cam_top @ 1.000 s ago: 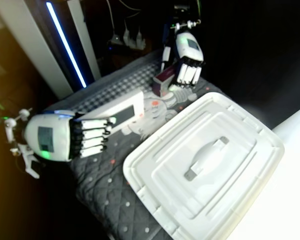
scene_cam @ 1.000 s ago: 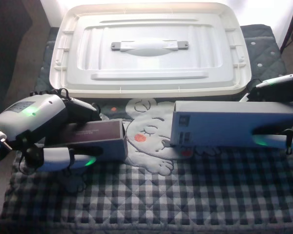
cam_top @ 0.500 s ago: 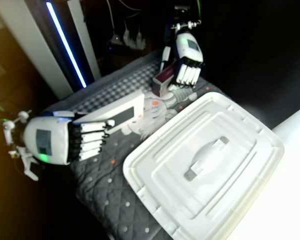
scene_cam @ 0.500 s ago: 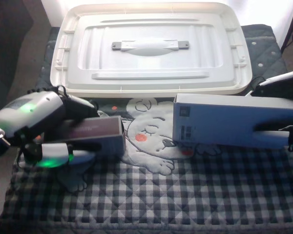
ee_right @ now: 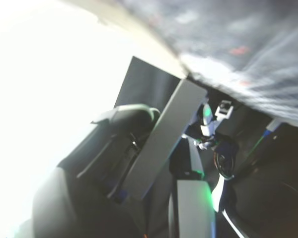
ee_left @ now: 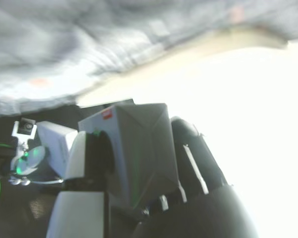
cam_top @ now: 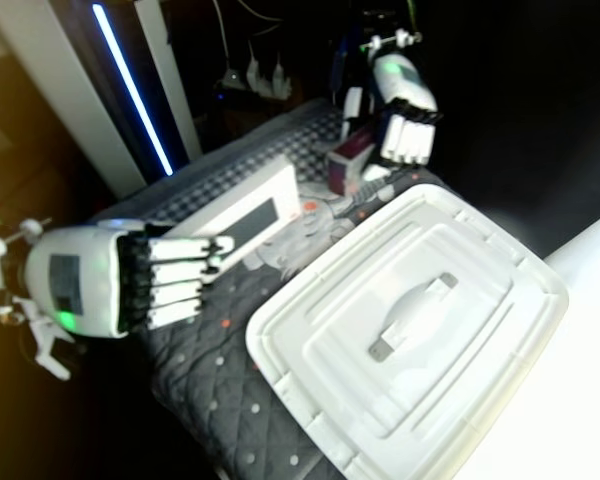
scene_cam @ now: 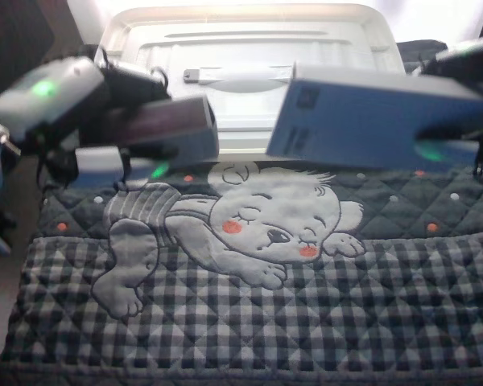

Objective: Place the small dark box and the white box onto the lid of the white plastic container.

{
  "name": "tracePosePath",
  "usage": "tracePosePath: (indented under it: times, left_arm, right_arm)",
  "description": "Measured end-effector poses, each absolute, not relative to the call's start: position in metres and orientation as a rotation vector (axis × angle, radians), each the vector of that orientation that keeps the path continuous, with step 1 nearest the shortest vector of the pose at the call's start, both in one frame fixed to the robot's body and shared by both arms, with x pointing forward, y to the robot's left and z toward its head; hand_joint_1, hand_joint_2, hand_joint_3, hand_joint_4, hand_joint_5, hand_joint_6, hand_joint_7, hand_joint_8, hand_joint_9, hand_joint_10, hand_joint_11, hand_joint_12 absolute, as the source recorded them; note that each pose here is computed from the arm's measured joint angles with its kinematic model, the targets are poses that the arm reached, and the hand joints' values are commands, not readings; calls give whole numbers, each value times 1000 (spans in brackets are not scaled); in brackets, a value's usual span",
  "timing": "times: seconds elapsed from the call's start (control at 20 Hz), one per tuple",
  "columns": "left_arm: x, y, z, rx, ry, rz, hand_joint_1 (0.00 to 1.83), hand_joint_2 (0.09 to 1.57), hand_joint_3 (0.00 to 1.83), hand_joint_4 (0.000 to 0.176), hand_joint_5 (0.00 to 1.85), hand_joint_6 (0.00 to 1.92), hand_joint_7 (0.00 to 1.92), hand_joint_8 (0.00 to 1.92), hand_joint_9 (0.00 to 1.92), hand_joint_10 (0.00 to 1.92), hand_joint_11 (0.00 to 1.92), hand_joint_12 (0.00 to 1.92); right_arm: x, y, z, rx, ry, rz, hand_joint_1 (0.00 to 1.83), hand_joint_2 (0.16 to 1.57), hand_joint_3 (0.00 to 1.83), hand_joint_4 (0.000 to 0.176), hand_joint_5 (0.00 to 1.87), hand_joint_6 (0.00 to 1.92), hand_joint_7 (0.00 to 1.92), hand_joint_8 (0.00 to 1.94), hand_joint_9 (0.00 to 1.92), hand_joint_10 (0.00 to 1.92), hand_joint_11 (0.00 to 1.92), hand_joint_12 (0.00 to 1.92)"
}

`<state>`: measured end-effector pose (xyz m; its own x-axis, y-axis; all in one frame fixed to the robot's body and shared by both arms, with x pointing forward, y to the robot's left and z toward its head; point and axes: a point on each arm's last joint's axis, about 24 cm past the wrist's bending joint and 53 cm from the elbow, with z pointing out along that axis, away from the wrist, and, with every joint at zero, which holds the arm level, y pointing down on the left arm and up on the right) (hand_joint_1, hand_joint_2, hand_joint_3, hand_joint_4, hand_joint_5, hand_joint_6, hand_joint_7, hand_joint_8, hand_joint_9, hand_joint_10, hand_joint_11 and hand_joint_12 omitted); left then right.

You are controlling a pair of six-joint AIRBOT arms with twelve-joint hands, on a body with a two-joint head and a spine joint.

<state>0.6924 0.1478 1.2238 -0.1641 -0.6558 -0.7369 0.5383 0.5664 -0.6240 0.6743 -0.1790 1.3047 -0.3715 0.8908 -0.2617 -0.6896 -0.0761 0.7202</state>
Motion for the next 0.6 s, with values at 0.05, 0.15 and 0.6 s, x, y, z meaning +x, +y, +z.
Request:
tracePosePath:
  times: [0.05, 0.15, 0.6]
  left_arm:
    - [699, 149, 1229, -116, 1369, -1050, 1140, 1173, 2, 0, 855, 1162, 885, 1558, 996, 1834, 1022, 1921]
    - [716, 149, 1241, -118, 1354, -1034, 1155, 1169, 0, 0, 869, 1101, 894, 1619, 1009, 1856, 1060, 1921]
    - [772, 114, 1268, -94, 1362, -1004, 1222, 1212, 1, 0, 789, 1031, 825, 1509, 884, 1630, 862, 1909]
  right_arm:
    - [676, -181, 1310, 283, 945, 1701, 1296, 1047, 1, 0, 1065, 638, 1223, 809, 1334, 895, 1184, 1474]
    - [683, -186, 1318, 268, 932, 1656, 1296, 1047, 0, 0, 1079, 598, 1214, 835, 1325, 983, 1195, 1510]
    - [729, -153, 1338, 203, 1004, 1565, 1383, 1110, 1, 0, 910, 874, 900, 1062, 1048, 1149, 968, 1262]
